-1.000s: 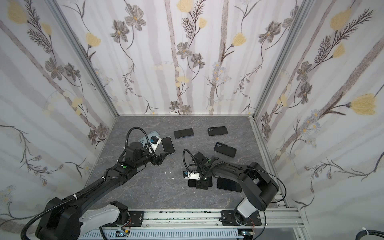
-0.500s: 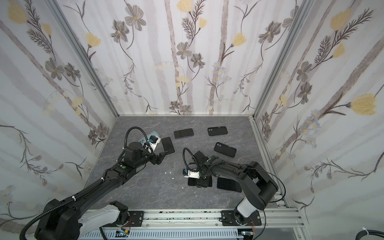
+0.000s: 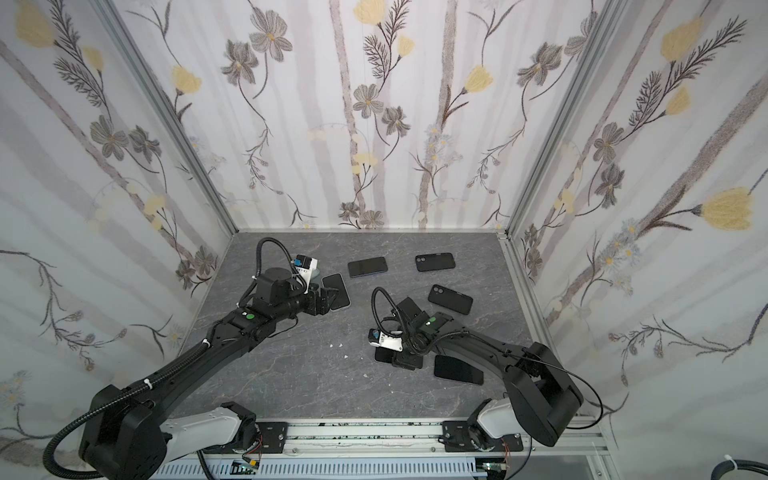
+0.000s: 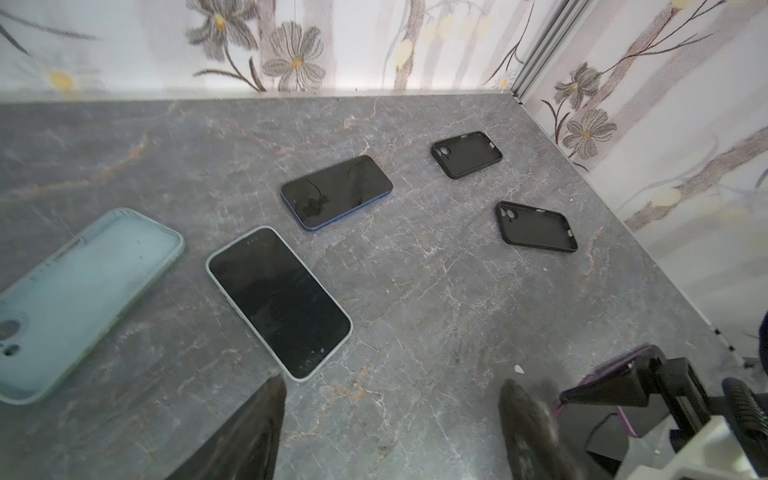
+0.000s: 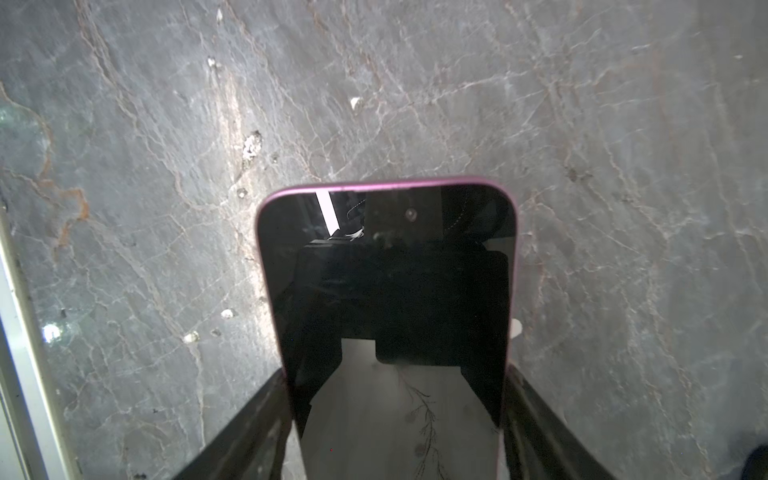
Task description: Put the phone into the phone case
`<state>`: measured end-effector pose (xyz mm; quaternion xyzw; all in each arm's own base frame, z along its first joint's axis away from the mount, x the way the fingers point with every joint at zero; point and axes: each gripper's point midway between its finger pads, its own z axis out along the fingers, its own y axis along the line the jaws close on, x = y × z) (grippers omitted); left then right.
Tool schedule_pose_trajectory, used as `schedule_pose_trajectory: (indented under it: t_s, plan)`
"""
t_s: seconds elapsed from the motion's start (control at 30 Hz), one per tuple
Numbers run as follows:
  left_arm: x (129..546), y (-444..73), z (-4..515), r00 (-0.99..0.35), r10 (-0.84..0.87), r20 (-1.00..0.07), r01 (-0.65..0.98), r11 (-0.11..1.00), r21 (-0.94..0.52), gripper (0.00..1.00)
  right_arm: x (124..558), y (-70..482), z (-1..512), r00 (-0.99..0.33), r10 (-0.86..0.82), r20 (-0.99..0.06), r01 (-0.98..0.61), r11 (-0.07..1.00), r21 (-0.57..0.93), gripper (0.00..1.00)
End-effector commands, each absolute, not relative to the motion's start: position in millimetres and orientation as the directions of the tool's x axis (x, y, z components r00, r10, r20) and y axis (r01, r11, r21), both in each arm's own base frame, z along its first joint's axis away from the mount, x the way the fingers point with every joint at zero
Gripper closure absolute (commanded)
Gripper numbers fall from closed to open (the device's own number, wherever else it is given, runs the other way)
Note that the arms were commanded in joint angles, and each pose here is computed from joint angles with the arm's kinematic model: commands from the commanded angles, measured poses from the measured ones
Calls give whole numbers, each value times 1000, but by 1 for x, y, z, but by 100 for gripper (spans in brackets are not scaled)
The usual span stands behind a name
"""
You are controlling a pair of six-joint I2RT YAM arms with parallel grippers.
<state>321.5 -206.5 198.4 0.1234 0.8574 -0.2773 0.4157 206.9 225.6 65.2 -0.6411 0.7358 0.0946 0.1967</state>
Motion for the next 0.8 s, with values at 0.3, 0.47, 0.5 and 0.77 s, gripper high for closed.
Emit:
schedule_pose_trajectory:
  t_s: [0.3,0.47,0.5,0.77]
  plan:
    - [267,-272,209,-855,-133,-501,351,563,-749,22,229,254,124,-105,-765,-635,-957,252,-145,38]
    - [253,-292,202,-881,-75,-468,365,522,-771,25,231,263,138,-88,-730,-678,-959,246,-140,38]
    - [251,-293,202,-884,-69,-462,364,519,-773,26,232,265,142,-87,-723,-686,-958,249,-142,38]
    - [241,-314,188,-914,-13,-407,346,501,-793,33,236,269,163,-52,-674,-737,-947,268,-178,38]
